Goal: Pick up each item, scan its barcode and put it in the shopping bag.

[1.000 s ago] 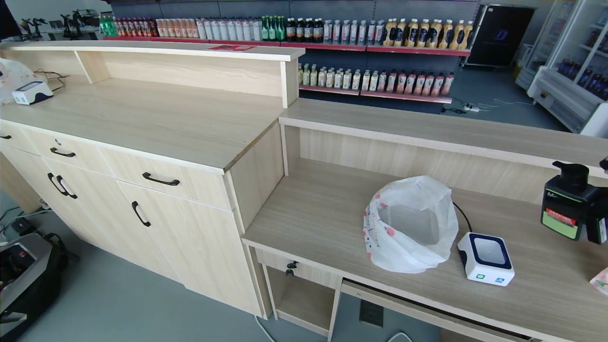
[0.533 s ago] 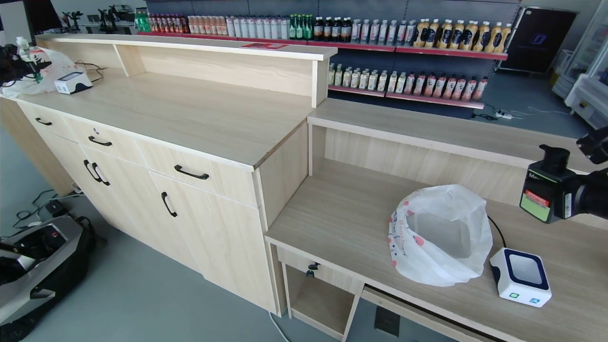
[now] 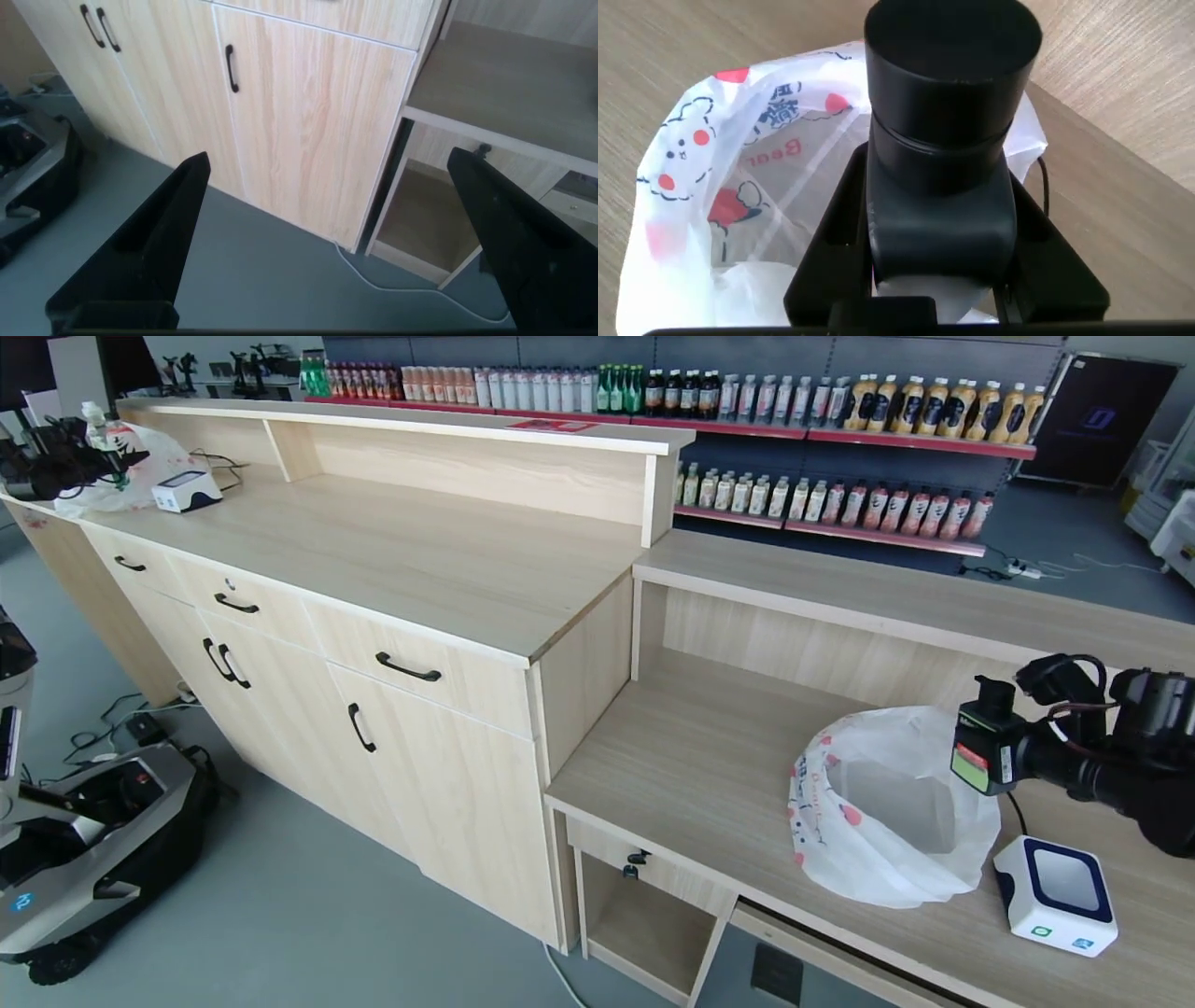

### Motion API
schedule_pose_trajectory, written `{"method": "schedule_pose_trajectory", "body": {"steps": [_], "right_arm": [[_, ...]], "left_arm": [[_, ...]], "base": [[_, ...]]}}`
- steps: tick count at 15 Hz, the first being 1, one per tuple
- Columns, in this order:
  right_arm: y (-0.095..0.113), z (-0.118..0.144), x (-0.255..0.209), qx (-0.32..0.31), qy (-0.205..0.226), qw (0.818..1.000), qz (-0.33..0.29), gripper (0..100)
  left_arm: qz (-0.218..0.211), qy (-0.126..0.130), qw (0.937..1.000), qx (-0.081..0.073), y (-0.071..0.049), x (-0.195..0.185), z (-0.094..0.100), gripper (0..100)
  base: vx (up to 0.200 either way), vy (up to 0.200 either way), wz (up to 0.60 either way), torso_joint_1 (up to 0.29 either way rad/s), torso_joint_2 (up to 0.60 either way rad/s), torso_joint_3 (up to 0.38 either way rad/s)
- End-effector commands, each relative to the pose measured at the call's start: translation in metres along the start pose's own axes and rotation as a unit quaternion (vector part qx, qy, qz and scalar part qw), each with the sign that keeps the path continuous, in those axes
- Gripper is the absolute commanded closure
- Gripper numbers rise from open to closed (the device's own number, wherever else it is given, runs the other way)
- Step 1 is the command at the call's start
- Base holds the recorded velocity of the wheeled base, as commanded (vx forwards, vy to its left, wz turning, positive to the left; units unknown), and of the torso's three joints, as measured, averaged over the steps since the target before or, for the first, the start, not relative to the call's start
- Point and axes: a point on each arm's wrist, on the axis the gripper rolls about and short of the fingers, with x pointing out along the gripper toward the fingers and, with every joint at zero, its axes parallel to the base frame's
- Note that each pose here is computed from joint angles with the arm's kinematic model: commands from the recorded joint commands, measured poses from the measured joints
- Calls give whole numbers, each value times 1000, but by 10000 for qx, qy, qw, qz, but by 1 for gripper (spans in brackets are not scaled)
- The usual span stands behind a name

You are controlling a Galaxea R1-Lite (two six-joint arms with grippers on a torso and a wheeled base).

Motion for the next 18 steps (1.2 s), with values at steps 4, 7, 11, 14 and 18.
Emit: {"method": "schedule_pose_trajectory", "body": {"steps": [4,7,11,14,18], "right_arm": [[-1,-48,53,379,244,9989,98,100],[9,-42,84,380,-41,9989,256,100],[21,-48,112,326,-216,9984,406,100],[27,-55,125,411,-365,9975,438,100],[38,-64,140,340,-583,9965,487,100]], "left_arm": [[-4,1,10000,-2,0,0,0,0],[-4,1,10000,-2,0,0,0,0],[-4,1,10000,-2,0,0,0,0],[-4,1,10000,-2,0,0,0,0],[-4,1,10000,-2,0,0,0,0]], "base": [[0,0,0,0,0,0],[0,0,0,0,0,0],[0,0,0,0,0,0],[0,0,0,0,0,0],[0,0,0,0,0,0]]}}
